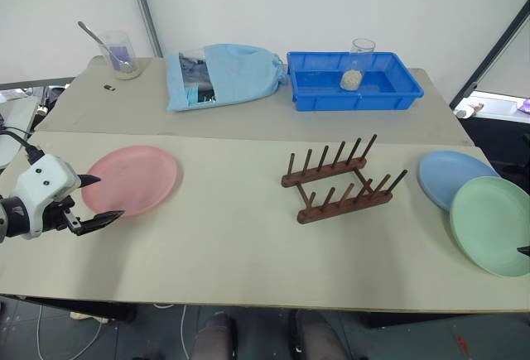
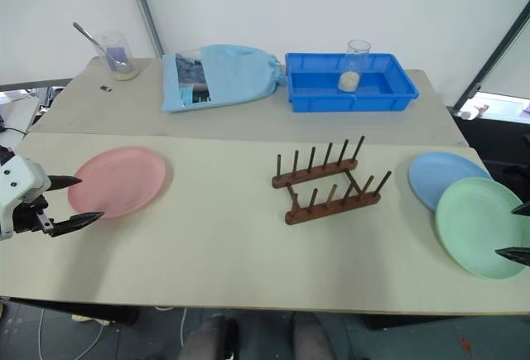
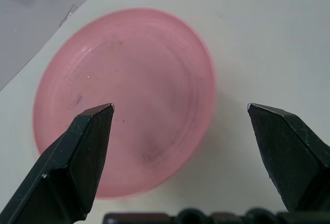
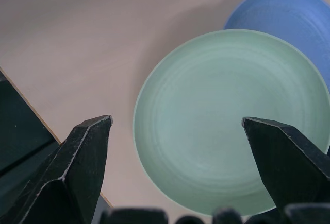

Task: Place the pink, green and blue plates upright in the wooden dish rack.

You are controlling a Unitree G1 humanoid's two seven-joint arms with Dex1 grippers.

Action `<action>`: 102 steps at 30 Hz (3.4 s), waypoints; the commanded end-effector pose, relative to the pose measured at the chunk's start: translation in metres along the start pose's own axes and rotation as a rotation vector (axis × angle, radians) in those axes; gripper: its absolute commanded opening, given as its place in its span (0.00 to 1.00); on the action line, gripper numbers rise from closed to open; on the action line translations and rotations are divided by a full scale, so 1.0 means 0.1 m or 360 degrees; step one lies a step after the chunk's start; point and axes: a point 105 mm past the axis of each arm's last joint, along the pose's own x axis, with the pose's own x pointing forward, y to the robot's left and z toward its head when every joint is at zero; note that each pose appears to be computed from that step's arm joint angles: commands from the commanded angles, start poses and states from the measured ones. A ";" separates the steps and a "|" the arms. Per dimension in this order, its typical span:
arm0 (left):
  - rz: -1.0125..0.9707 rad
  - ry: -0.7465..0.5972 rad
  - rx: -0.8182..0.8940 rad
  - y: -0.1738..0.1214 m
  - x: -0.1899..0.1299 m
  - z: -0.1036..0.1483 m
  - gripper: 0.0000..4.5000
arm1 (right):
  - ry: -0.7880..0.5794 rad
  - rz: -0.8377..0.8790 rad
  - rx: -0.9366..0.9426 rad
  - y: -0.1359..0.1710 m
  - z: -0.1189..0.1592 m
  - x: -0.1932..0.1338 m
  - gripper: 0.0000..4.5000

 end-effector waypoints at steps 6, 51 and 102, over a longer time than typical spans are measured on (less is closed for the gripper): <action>0.0030 -0.0013 0.0017 0.04 -0.03 0.05 0.99 | -0.0003 -0.0029 -0.0104 -0.06 0.15 -0.08 1.00; -0.0716 -0.0862 -0.0198 -2.09 2.22 1.38 0.99 | -0.0535 0.0090 0.0043 1.07 1.08 0.11 1.00; -0.1400 -0.0795 0.0208 -2.35 1.72 1.35 0.37 | -0.0218 -0.0034 0.0023 1.06 0.58 0.92 0.73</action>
